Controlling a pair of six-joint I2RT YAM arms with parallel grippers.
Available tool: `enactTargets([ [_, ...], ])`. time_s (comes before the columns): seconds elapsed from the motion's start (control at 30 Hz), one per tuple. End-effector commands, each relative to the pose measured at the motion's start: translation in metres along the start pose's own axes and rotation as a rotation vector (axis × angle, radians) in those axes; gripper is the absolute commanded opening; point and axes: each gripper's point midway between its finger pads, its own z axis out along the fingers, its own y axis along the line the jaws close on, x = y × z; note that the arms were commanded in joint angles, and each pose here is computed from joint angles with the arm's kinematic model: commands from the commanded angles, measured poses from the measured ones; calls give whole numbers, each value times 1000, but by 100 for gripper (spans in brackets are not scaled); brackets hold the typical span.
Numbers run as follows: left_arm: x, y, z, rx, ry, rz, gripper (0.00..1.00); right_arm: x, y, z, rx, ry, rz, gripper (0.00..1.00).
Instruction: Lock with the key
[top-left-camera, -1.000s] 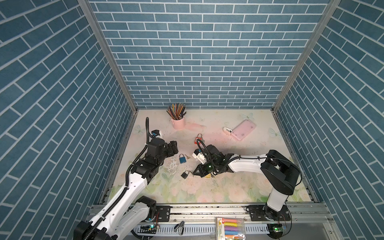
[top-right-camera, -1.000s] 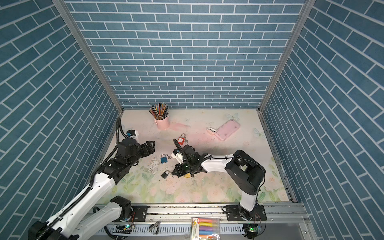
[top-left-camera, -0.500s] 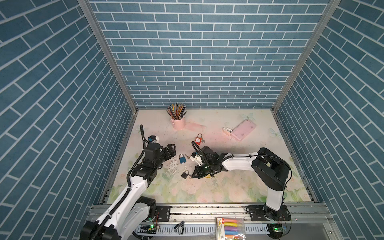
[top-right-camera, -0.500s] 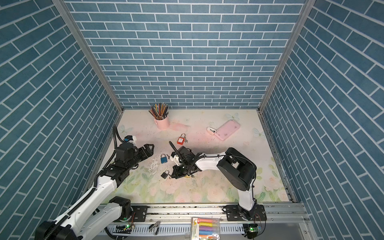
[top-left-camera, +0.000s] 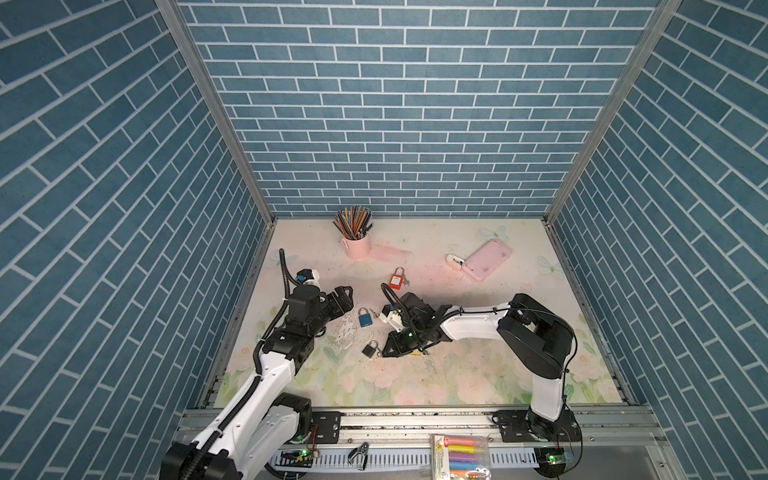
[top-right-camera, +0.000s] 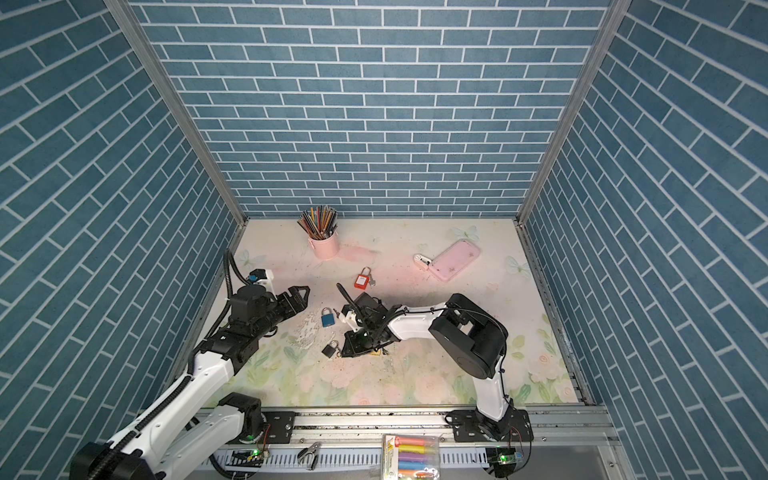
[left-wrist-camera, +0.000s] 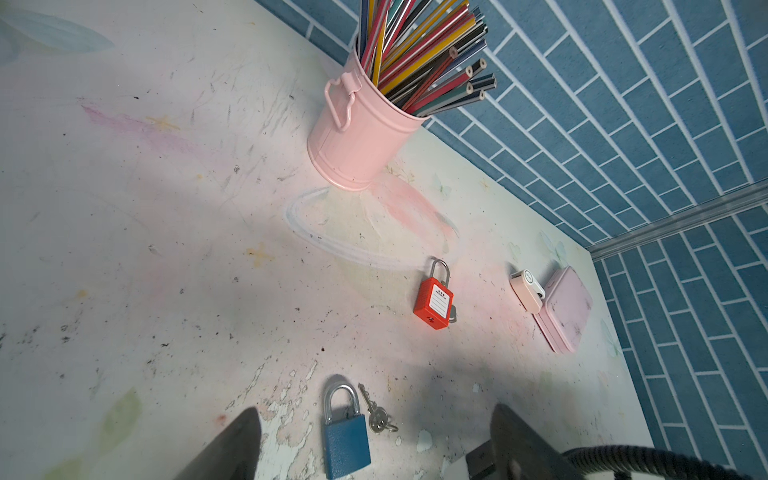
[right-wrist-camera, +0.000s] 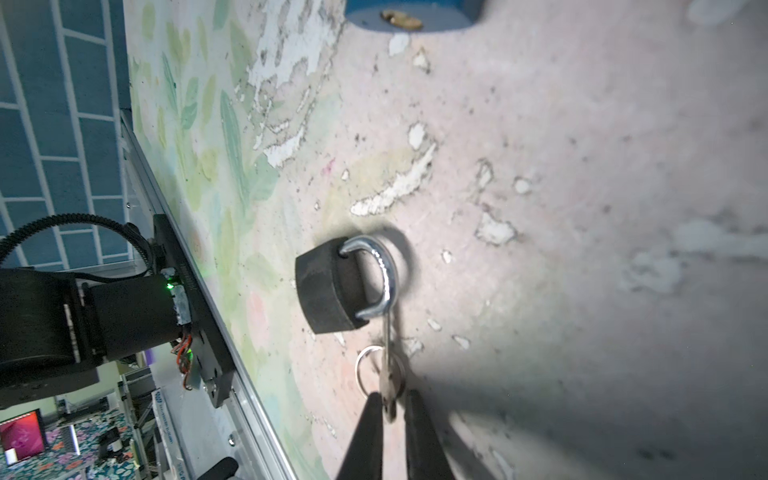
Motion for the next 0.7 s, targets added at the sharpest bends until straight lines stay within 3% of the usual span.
enactTargets([
  [0.0,-8,-2,-3,5,-25,17,87,2,1,4,-1,27,4,20],
  [0.37,-21,-6,-12,-3,-66,40,87,-8,13,-16,-15,-39,-74,36],
  [0.53,-44,-1,-23,-55,-161,-34,87,-27,16,-65,41,-179,-134,41],
  [0.67,-61,12,-29,-120,-197,-64,87,-40,-4,-115,171,-331,-131,43],
])
